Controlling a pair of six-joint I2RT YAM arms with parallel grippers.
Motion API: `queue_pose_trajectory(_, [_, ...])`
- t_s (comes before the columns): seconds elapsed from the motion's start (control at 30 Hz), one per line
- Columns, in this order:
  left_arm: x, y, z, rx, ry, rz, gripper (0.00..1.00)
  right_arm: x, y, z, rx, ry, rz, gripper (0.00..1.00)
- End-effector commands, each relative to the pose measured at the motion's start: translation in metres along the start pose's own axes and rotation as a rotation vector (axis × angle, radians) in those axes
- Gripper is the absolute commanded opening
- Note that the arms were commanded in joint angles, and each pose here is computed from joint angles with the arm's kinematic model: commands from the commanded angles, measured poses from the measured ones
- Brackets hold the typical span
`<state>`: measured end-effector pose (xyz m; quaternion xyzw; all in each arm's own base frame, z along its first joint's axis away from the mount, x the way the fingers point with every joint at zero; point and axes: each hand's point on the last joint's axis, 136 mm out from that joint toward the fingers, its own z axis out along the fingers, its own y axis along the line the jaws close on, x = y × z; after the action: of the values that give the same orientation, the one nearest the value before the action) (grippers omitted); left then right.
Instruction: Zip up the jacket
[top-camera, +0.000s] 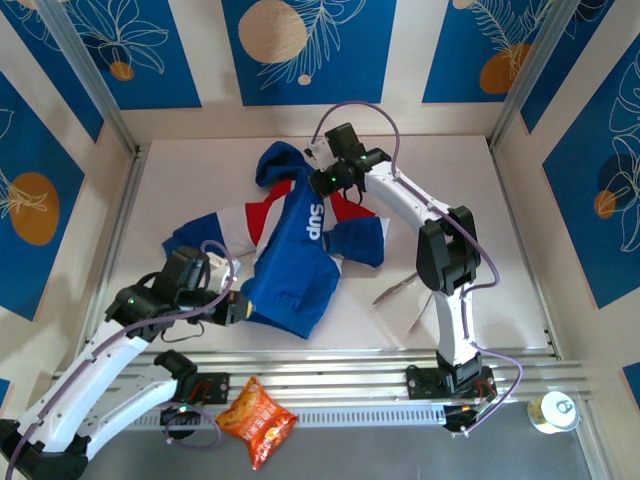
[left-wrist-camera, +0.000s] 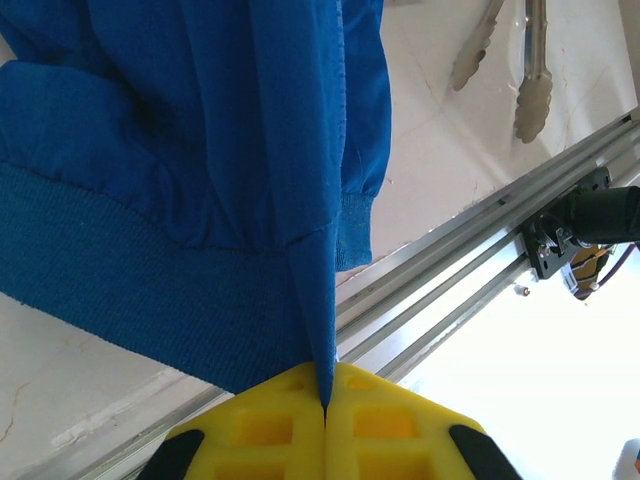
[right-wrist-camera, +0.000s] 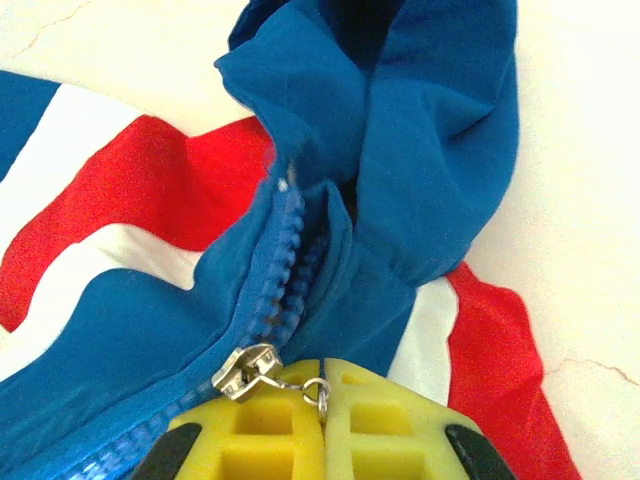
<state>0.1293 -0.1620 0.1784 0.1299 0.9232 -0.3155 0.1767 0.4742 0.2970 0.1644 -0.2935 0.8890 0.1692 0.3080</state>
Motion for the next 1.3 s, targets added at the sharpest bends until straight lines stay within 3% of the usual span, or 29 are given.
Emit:
queue_pose_trajectory(0.0, [0.02,0.002,-0.006,-0.008,0.07,-0.045,0.0,-0.024,-0.036,-0.009,0.075,-0.071,0.015,0.0])
queue_pose_trajectory(0.33, [0.026,0.01,0.007,-0.011,0.075,-0.124,0.0,-0.039,-0.063,-0.005,0.085,-0.083,0.035,0.0])
queue_pose_trajectory(0.93, [0.009,0.038,0.054,-0.07,0.067,-0.218,0.0,-0.042,-0.114,0.04,0.149,-0.048,0.027,0.0])
queue_pose_trajectory(1.1, [0.001,0.043,0.069,-0.046,0.1,-0.244,0.0,-0.054,-0.12,0.045,0.162,-0.09,0.016,0.14])
queue_pose_trajectory(1.27, [-0.016,0.048,0.07,-0.05,0.097,-0.228,0.03,-0.072,-0.122,0.031,0.191,-0.143,0.023,0.43])
